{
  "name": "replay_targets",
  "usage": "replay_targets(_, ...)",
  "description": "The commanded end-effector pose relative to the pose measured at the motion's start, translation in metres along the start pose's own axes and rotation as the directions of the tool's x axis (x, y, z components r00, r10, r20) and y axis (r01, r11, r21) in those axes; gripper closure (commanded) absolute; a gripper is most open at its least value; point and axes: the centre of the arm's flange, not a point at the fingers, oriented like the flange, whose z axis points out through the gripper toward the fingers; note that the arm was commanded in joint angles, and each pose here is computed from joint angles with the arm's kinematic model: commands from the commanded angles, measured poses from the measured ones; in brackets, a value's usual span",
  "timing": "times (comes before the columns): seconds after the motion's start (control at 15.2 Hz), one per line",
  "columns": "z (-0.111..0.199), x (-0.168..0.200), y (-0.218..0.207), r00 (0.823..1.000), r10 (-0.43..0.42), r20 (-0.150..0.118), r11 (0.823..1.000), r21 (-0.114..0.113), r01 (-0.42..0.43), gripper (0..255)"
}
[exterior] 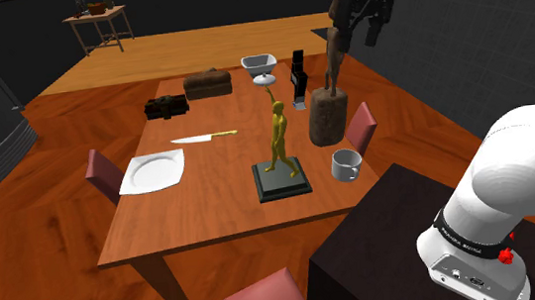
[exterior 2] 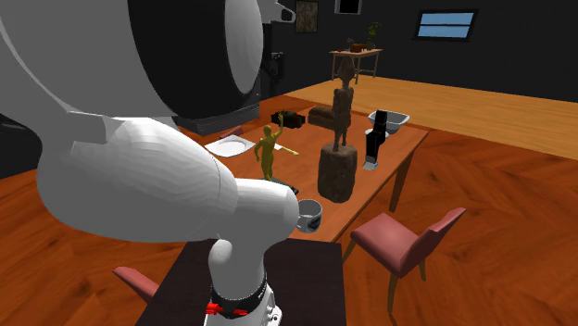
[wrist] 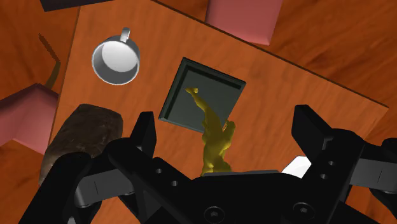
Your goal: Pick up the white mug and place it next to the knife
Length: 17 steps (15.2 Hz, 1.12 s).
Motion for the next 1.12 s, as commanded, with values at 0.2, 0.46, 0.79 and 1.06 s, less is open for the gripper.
replay_targets(0.2,0.034,0.003,0.019,1.000,0.004,-0.005,1.000,-0.005,-0.004,0)
replay_targets(0.46,0.080,0.008,0.044,1.000,0.009,-0.012,1.000,-0.012,-0.010,0)
replay_targets(0.79,0.136,0.015,0.075,1.000,0.016,-0.021,1.000,-0.020,-0.016,0)
replay_targets(1.06,0.181,0.020,0.101,0.999,0.021,-0.029,0.999,-0.027,-0.022,0)
